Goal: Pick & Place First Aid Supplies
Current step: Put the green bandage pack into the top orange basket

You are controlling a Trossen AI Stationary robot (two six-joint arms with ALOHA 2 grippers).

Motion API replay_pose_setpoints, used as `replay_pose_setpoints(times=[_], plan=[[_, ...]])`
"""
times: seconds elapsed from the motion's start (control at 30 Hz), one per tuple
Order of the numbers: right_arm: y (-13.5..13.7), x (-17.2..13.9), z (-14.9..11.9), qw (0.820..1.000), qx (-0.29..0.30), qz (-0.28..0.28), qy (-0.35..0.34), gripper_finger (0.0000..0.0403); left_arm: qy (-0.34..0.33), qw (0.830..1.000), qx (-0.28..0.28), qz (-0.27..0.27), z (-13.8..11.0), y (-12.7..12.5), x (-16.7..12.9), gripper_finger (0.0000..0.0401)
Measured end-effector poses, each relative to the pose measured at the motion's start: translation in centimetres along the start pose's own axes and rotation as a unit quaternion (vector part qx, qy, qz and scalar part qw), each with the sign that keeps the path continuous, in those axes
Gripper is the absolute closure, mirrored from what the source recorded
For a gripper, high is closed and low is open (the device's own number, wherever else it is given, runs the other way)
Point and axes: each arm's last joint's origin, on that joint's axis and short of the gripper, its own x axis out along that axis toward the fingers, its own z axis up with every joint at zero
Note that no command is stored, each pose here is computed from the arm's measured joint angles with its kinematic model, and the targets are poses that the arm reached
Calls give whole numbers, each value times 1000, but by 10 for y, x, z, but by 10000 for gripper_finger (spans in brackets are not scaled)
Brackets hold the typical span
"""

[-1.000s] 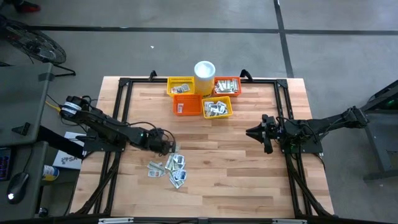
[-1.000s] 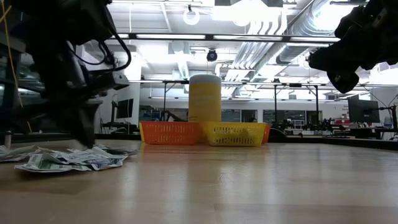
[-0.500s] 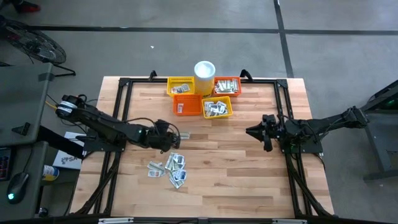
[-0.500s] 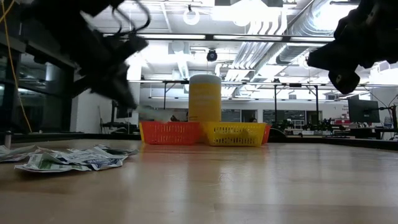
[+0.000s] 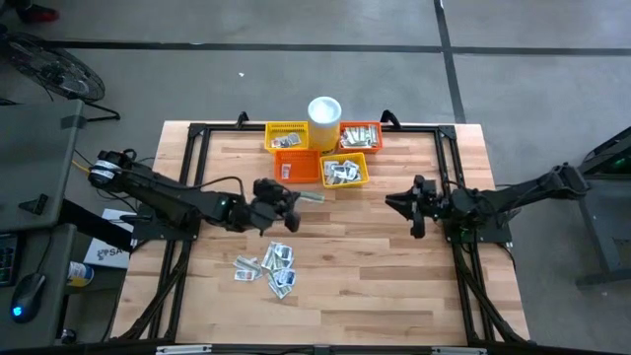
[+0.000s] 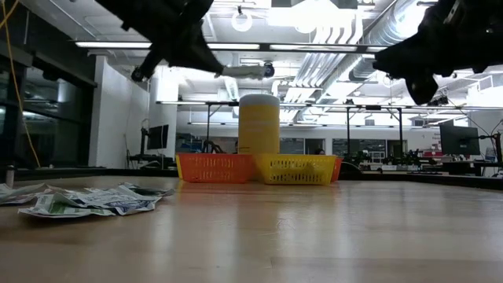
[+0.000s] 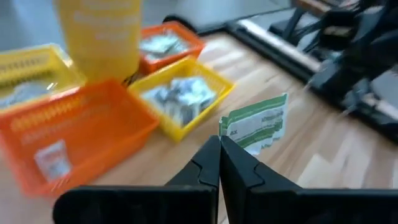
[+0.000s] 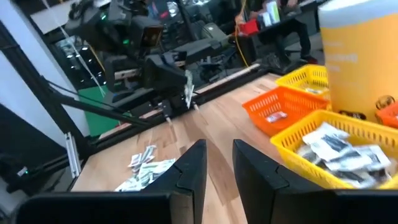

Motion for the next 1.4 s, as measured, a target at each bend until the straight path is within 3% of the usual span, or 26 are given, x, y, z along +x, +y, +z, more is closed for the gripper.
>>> replay_pose_setpoints(times=[0.17, 0.57, 0.83, 1.0, 1.4], plan=[[3, 8, -1, 1000, -26, 4, -9, 331, -36, 999, 13, -10, 14, 1, 8, 401], [3, 33, 9, 999, -21, 34, -32, 328, -64, 996, 46, -39, 31, 3, 18, 401], [11, 78, 36, 996, -87, 34, -1, 252, -64, 996, 47, -41, 30, 3, 18, 401], [12, 106, 42, 995, -92, 35, 19, 210, -64, 996, 54, -40, 30, 3, 18, 401], [10, 168, 42, 995, -74, 33, 57, 201, -64, 996, 55, -40, 30, 3, 18, 401]])
